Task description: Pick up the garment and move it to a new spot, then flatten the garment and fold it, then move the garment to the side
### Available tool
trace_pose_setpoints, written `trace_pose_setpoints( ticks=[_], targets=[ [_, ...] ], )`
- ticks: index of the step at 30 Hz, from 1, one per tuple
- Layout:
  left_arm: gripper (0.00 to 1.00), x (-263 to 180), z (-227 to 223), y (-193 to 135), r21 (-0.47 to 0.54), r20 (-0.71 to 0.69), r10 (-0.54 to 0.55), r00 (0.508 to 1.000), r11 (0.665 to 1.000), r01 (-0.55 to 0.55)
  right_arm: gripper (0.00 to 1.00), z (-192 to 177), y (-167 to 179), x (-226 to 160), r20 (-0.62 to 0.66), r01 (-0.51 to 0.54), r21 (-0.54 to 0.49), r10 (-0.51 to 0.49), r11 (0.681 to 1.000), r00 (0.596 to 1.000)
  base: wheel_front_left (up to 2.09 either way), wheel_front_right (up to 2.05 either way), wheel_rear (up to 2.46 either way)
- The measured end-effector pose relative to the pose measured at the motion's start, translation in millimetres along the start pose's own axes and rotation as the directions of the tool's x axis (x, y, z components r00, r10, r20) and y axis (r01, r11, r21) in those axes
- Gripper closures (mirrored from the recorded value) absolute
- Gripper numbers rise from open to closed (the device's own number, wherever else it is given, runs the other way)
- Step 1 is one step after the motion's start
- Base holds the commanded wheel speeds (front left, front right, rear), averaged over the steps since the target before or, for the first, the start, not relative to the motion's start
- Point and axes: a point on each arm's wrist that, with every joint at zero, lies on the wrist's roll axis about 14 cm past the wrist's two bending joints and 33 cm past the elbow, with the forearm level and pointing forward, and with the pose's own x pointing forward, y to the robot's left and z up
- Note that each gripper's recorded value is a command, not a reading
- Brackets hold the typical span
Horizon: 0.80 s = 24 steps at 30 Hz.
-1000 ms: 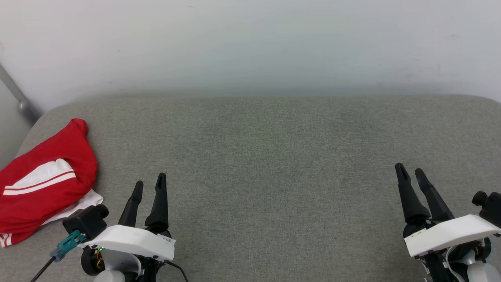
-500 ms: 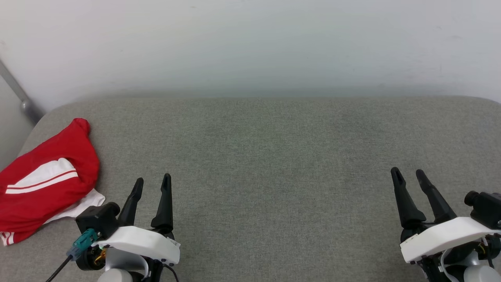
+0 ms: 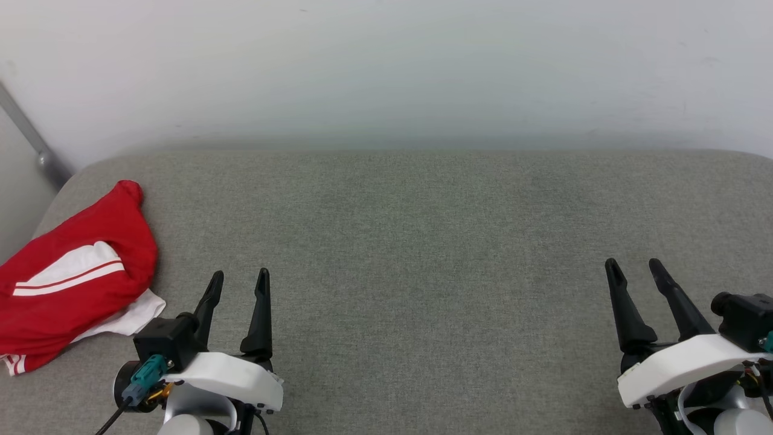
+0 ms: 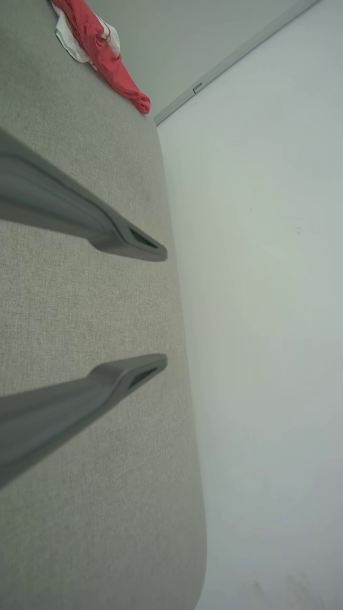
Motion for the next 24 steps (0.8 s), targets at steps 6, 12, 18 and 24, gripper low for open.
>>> trace_pose_setpoints(
  ticks=[6, 12, 18, 24],
  targets=[
    [0.00, 0, 1, -3, 0.035, 0.009, -0.012, 1.000, 0.999, 0.012, 0.00, 2, -1, -1, 0.003, 0.009, -0.045, -0.009, 0.999, 1.000, 0.00, 0.00, 0.00],
    [0.00, -1, 0, -7, 0.079, 0.014, -0.034, 0.999, 0.996, 0.033, 0.00, 2, -1, -2, 0.006, 0.016, -0.091, -0.016, 0.996, 1.000, 0.00, 0.00, 0.00],
    [0.00, -1, -1, -9, 0.118, 0.017, -0.047, 0.999, 0.992, 0.044, 0.00, 6, -1, -2, 0.020, 0.022, -0.129, -0.020, 0.991, 1.000, 0.00, 0.00, 0.00],
    [0.00, -2, -2, -10, 0.147, 0.023, -0.052, 0.998, 0.988, 0.048, 0.00, 8, 1, -2, 0.026, 0.020, -0.172, -0.016, 0.985, 1.000, 0.00, 0.00, 0.00]
  ],
)
